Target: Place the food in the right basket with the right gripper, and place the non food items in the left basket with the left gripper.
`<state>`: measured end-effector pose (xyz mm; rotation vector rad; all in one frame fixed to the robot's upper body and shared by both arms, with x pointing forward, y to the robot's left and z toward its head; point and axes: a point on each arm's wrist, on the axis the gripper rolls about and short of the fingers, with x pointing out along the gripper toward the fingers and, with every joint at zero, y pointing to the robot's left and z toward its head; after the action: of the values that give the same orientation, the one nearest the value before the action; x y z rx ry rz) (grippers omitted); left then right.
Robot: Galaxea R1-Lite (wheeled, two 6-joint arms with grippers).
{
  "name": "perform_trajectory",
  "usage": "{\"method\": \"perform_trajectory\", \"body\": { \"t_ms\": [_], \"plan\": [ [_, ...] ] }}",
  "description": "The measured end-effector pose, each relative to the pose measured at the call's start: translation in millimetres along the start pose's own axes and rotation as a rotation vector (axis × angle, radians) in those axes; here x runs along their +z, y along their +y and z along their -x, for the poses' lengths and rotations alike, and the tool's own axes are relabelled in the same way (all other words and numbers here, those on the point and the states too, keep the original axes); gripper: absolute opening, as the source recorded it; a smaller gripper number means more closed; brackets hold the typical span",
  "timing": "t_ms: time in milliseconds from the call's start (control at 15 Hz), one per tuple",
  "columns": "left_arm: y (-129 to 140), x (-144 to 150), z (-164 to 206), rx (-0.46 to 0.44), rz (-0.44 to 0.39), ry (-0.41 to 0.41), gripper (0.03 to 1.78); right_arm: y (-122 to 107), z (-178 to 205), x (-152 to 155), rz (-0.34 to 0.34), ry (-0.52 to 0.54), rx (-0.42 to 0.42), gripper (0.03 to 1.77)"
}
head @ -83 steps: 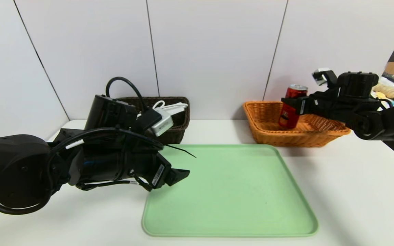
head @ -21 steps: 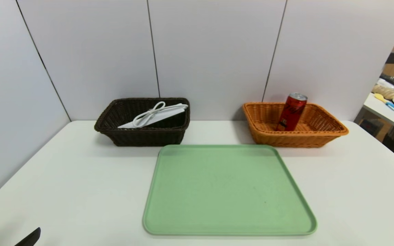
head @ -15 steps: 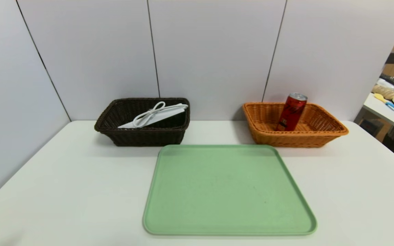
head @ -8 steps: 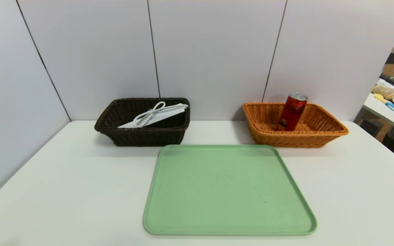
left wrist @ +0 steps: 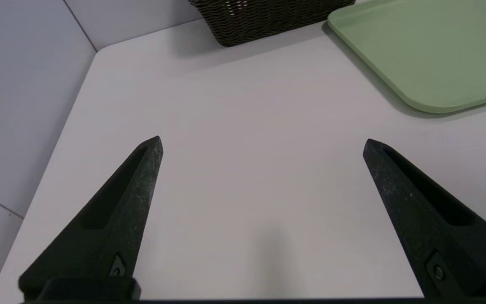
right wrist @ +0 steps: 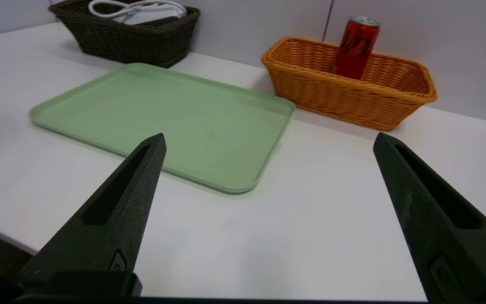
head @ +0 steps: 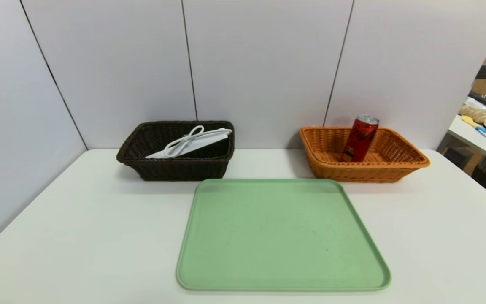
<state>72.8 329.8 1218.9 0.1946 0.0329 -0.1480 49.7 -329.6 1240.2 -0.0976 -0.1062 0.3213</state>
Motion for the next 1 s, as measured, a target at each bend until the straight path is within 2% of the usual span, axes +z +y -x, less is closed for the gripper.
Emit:
{"method": "perform_trajectory", "body": {
  "t_ms": [333, 533, 667, 800, 933, 1000],
  "plan": [
    [0, -21, -5, 0.158, 0.003, -0.031, 1.69, -3, -4, -18, 0.02, -0.064, -0.145, 1.69],
    [0, -25, -4, 0.174, 0.057, -0.029, 1.69, -6, -9, -35, 0.023, -0.067, -0.275, 1.69],
    [-2, -28, -2, 0.158, 0.083, -0.034, 1.69, -8, -10, -43, 0.009, -0.03, -0.355, 1.69],
    [-4, -36, 0, 0.137, 0.098, 0.006, 1.69, -8, -11, -47, -0.005, -0.004, -0.365, 1.69],
    [-4, -37, 2, 0.136, 0.098, -0.008, 1.69, -7, -11, -50, -0.011, 0.021, -0.336, 1.69],
    [-4, -37, 2, 0.137, 0.098, -0.012, 1.69, -7, -11, -55, -0.018, 0.07, -0.318, 1.69]
  ]
}}
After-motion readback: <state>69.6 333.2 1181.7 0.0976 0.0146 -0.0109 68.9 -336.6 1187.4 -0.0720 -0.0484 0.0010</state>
